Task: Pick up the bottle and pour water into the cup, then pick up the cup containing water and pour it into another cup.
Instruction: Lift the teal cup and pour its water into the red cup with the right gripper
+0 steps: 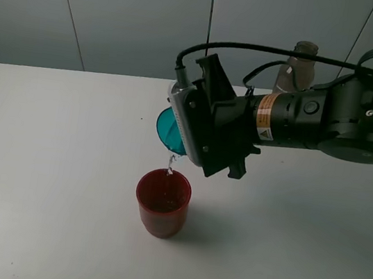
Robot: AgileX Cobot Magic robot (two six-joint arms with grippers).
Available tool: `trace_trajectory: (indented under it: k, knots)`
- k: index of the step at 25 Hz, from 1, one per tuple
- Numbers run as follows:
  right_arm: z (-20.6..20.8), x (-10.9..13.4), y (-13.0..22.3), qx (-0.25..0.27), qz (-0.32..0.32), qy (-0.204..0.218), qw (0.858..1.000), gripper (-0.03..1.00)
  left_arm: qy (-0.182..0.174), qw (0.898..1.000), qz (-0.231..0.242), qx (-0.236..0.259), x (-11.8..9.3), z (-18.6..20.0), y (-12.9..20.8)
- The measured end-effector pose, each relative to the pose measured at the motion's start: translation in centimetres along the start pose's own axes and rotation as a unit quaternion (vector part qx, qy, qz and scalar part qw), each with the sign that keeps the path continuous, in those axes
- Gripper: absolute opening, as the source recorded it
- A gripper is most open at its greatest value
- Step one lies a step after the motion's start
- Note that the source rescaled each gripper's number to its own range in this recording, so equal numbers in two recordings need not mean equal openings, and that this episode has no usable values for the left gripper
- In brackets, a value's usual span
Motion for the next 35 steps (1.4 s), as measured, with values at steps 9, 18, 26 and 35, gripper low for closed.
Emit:
trace_trajectory:
  k: [9, 18, 26, 35]
  knots:
    - [0.0, -0.1, -0.1, -0.002, 0.055, 0.004, 0.998, 0.06, 0.0, 1.0, 0.0, 0.0, 0.0, 0.0, 0.0]
    - [-0.1, -1.1, -1.4, -0.02, 0.09, 0.031, 0.995, 0.06, 0.0, 1.0, 0.0, 0.0, 0.0, 0.0, 0.0]
    - [-1.5, 0.3, -1.7, -0.024, 0.123, 0.013, 0.992, 0.06, 0.0, 1.0, 0.0, 0.0, 0.0, 0.0, 0.0]
    - [-2.0, 0.4, -1.3, -0.012, 0.164, 0.02, 0.986, 0.06, 0.0, 1.0, 0.0, 0.0, 0.0, 0.0, 0.0]
Point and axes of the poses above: a point on each arm's last joint axis where the gripper is mounted, z pointing back along that axis away from the gripper, x along the wrist's bending axis when the last joint is at zero, y = z × x, the point moved 8 cm from there along -z, pointing out along that axis toward the gripper, and after that the axes turned 10 degrees about z, right-handed, at the moved point
